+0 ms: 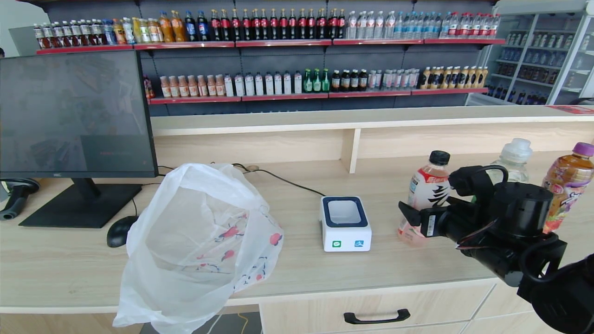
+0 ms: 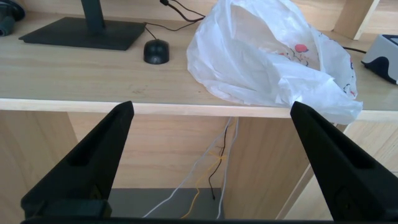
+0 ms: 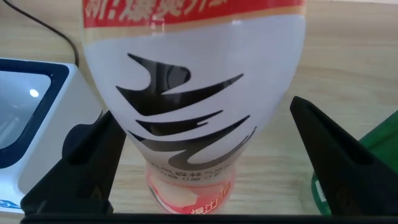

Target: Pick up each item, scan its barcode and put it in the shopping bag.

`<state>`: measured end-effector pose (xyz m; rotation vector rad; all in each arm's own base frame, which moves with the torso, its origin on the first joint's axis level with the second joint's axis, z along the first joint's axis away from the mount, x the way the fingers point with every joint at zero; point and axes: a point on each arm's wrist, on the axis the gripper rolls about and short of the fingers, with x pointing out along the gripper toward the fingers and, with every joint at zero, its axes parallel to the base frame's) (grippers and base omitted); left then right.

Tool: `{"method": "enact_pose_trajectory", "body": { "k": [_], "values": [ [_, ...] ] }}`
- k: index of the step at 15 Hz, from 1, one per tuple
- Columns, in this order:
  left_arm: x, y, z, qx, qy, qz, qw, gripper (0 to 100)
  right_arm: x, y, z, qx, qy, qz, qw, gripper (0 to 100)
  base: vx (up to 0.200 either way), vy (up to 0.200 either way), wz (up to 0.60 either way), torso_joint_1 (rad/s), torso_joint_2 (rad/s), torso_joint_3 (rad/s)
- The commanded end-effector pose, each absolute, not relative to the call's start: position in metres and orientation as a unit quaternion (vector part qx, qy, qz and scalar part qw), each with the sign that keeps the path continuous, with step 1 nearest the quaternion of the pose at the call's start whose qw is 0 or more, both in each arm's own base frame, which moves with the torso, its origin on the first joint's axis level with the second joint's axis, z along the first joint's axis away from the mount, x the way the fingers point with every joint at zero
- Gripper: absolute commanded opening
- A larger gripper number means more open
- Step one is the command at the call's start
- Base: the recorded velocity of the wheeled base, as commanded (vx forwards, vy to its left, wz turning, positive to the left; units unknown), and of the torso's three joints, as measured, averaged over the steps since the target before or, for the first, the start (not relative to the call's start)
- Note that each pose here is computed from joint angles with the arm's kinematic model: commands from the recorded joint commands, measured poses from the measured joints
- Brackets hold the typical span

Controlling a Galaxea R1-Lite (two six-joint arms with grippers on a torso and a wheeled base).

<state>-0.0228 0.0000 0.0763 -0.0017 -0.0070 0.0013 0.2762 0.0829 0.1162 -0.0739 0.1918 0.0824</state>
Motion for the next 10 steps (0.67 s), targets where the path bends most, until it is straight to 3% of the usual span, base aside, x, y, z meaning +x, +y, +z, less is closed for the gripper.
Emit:
{"method": "enact_pose_trajectory", "body": {
  "k": [1, 8, 9, 10],
  "values": [
    [-0.0228, 0.0, 0.0763, -0.001, -0.004, 0.001, 1.0, 100, 0.2778, 0.0836, 0.1154, -0.037, 0.096, 0.041, 0.994, 100, 0.0, 0.0, 0.0, 0.0, 0.0, 0.0],
    [-0.0228, 0.0, 0.0763, -0.001, -0.004, 0.001, 1.0, 100, 0.2824, 0.085, 0.1131, -0.037, 0.096, 0.041, 0.994, 100, 0.0, 0.0, 0.0, 0.0, 0.0, 0.0],
    [-0.0228, 0.0, 0.0763, -0.002, -0.004, 0.001, 1.0, 100, 0.2823, 0.085, 0.1129, -0.038, 0.097, 0.041, 0.994, 0, 0.0, 0.0, 0.0, 0.0, 0.0, 0.0],
    [-0.0228, 0.0, 0.0763, -0.001, -0.004, 0.001, 1.0, 100, 0.2827, 0.0852, 0.114, -0.036, 0.095, 0.041, 0.994, 0, 0.0, 0.0, 0.0, 0.0, 0.0, 0.0]
  ]
}}
